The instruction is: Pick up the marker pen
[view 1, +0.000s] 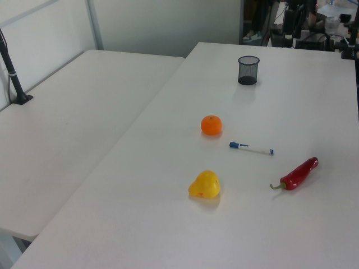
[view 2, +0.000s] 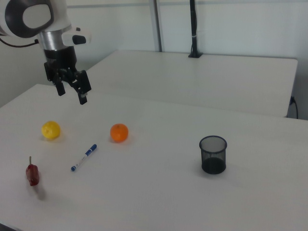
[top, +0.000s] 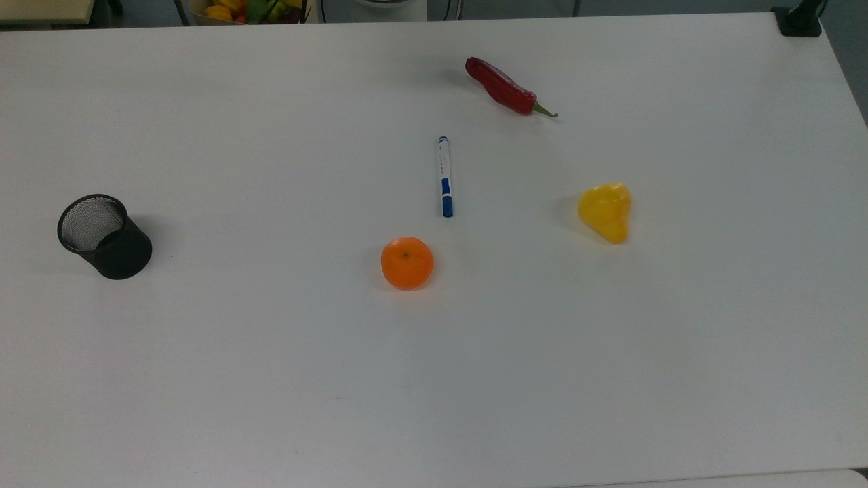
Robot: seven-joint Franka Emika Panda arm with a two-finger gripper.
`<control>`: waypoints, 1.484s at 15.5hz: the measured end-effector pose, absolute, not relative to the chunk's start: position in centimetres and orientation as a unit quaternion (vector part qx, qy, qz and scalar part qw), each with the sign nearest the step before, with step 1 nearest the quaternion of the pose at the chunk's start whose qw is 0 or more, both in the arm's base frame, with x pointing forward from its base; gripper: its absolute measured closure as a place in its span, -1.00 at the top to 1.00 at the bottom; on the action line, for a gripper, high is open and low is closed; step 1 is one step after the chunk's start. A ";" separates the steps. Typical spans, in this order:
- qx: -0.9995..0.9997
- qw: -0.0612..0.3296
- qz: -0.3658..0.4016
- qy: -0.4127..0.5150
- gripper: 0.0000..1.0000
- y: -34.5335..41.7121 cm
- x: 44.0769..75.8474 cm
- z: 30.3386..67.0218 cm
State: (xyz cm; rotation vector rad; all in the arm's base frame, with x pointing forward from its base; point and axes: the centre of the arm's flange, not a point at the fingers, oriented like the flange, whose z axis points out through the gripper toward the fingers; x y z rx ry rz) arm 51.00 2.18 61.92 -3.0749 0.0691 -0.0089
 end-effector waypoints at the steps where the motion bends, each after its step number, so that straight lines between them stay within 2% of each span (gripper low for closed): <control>1: -0.999 0.033 -0.009 0.016 1.00 1.6 51.5 62.4; 6: -0.999 0.028 -0.033 0.009 1.00 -1.8 54.5 62.7; 10: -0.999 0.025 -0.045 0.001 1.00 -1.1 56.5 61.5; 23: -0.999 0.026 -0.043 -0.016 1.00 0.8 56.6 61.2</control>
